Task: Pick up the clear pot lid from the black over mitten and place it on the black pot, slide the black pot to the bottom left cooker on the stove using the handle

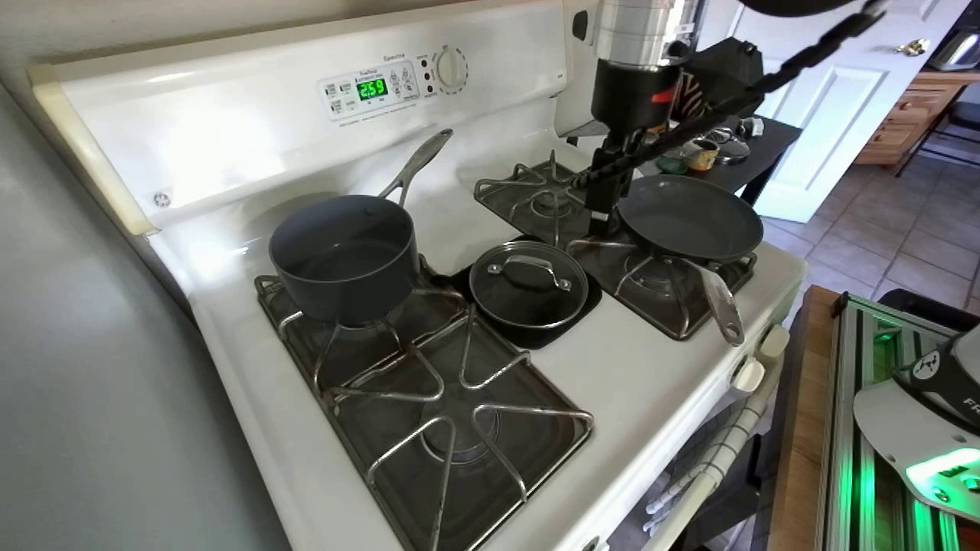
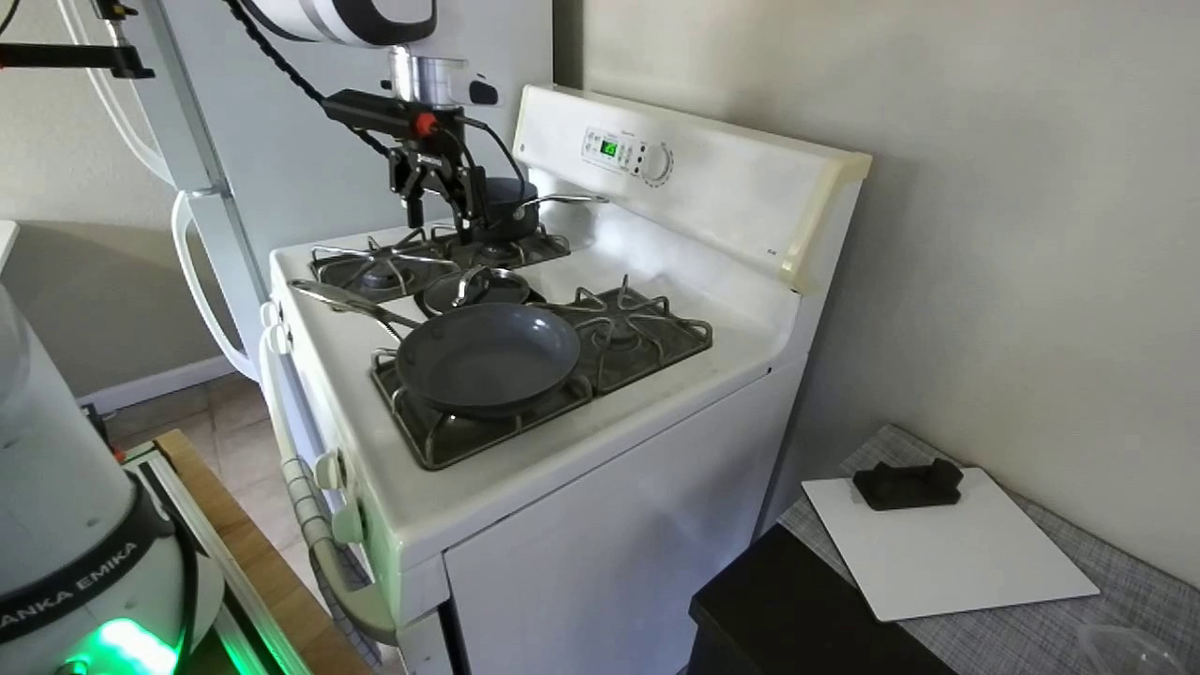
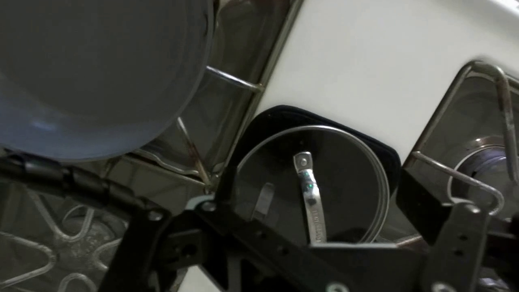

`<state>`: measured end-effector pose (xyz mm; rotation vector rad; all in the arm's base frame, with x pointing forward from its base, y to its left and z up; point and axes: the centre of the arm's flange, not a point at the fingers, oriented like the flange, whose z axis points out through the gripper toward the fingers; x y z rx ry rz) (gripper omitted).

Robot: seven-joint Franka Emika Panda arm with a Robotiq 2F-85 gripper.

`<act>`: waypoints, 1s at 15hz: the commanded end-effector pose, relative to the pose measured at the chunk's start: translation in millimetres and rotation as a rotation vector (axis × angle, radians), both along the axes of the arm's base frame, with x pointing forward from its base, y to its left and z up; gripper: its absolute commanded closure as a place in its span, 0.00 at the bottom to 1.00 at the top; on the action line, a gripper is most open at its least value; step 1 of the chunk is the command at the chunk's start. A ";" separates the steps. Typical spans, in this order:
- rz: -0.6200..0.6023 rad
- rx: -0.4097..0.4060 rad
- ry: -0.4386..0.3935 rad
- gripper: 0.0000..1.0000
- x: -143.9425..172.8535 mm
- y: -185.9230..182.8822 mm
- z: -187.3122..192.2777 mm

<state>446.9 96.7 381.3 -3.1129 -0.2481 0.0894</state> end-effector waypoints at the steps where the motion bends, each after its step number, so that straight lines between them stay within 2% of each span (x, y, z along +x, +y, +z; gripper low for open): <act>1: 0.006 0.019 0.013 0.00 7.5 -0.8 -5.1; 5: 0.012 0.036 0.027 0.00 18.9 1.7 -11.8; 7: 0.004 0.081 0.045 0.00 32.6 -1.7 -30.3; 11: 0.070 0.199 0.075 0.00 45.4 -2.2 -54.3; 15: 0.111 0.284 0.069 0.00 57.6 -0.6 -75.1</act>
